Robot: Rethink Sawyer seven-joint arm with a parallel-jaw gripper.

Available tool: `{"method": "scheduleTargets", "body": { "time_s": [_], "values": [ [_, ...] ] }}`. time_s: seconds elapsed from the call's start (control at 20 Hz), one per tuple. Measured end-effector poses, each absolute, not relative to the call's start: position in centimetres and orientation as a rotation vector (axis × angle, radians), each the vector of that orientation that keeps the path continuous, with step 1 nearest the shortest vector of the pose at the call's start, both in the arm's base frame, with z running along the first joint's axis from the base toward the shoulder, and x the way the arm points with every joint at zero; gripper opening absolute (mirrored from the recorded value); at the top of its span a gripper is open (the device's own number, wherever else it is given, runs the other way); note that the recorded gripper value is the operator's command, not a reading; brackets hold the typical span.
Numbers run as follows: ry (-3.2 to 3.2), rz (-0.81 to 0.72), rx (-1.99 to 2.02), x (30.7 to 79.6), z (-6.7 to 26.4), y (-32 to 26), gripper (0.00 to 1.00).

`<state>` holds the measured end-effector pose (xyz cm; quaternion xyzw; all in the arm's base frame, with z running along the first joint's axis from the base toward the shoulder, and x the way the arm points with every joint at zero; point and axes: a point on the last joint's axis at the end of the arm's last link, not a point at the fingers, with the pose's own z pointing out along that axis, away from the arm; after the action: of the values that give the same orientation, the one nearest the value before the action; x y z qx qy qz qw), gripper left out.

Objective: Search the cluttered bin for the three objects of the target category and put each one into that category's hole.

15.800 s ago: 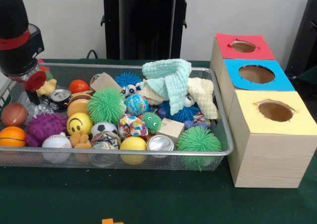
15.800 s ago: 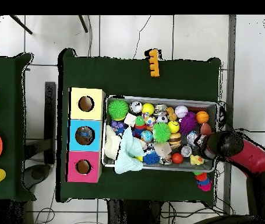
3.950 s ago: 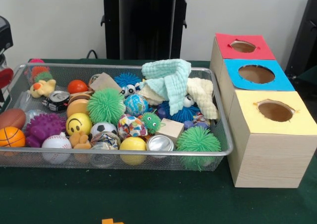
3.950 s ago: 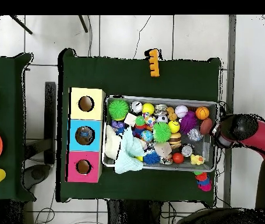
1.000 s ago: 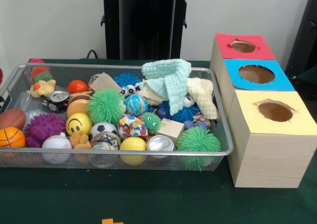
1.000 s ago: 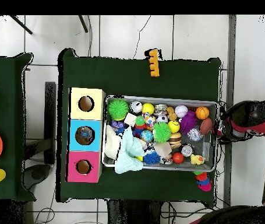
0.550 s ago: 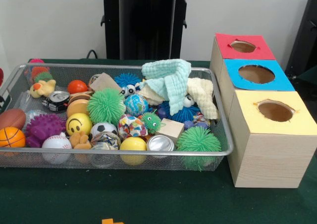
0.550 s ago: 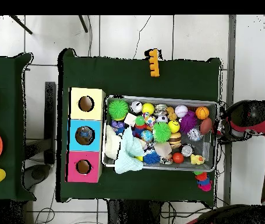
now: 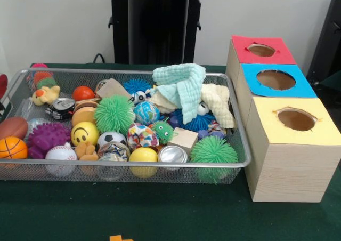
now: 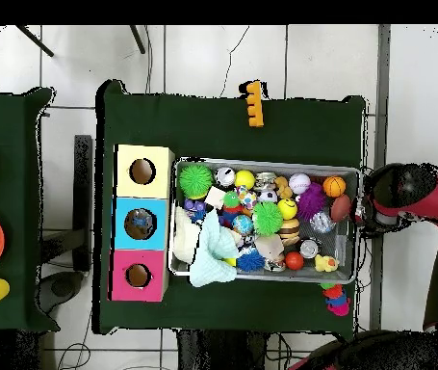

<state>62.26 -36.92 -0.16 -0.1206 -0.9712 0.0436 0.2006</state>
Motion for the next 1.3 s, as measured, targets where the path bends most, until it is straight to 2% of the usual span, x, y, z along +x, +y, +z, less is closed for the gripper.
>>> {"method": "scheduleTargets", "body": {
  "time_s": [0.85,1.3],
  "values": [
    [-2.77,0.189,-0.3,62.2,0.2,-35.7,0.0],
    [-2.898,0.13,-0.284,65.1,1.4,-31.6,0.0]
  ]
}}
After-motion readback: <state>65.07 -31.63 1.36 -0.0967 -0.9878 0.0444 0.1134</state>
